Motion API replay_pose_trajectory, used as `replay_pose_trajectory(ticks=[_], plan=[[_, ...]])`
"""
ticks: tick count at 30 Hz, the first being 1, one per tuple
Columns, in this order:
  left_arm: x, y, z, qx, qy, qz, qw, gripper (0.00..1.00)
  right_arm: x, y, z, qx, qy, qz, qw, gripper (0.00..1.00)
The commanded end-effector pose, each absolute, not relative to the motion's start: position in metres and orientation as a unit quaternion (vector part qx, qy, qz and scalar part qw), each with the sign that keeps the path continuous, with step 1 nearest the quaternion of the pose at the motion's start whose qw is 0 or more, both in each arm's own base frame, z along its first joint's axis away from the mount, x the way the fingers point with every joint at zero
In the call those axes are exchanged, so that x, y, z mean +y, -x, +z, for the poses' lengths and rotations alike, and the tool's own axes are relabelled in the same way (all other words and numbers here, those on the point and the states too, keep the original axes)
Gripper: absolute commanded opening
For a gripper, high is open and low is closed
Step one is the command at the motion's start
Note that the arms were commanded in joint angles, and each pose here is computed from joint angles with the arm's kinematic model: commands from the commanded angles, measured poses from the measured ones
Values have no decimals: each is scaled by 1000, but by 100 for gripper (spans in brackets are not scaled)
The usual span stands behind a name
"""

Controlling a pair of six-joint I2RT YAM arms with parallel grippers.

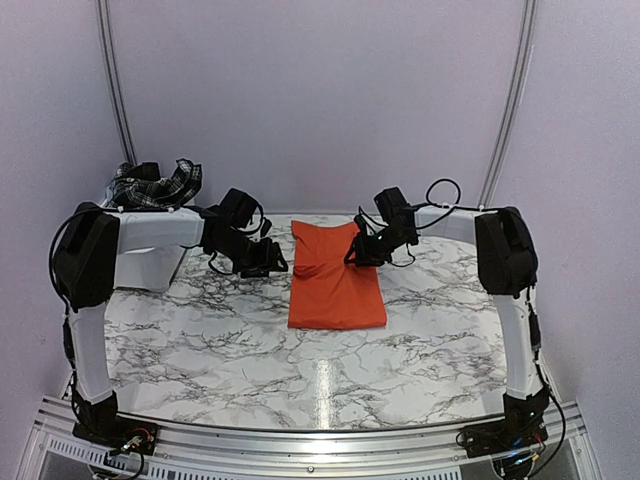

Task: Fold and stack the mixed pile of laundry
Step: Smooth out the 2/3-rectangle-folded T-shirt at the center of the board.

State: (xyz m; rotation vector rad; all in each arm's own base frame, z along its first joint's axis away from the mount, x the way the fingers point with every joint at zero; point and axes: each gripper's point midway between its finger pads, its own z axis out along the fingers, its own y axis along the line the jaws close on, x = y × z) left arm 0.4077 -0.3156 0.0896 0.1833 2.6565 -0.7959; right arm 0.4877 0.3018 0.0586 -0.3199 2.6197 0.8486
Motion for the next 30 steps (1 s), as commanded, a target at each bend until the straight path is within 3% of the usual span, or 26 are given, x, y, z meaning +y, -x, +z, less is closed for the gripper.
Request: replay_pose_trajectory(ticks=[1,6,10,13,20,30], plan=[[-328,-383,103,931,-110,-300,178,61,298,-473,99,916,135,323,194,41],[-336,-346,89,933,-148,-288,158,56,285,-431,135,905,143,346,205,47],[-357,-344,90,926,-170,-295,160,43,281,-398,129,899,135,370,189,45],[-371,-369,89,924,-164,-296,178,36,288,-379,117,896,132,391,164,45],[-384,-436,61,928,-99,-316,171,29,297,-356,86,899,117,401,128,44],[-345,-529,68,922,-15,-307,236,33,284,-335,39,918,100,375,83,41]])
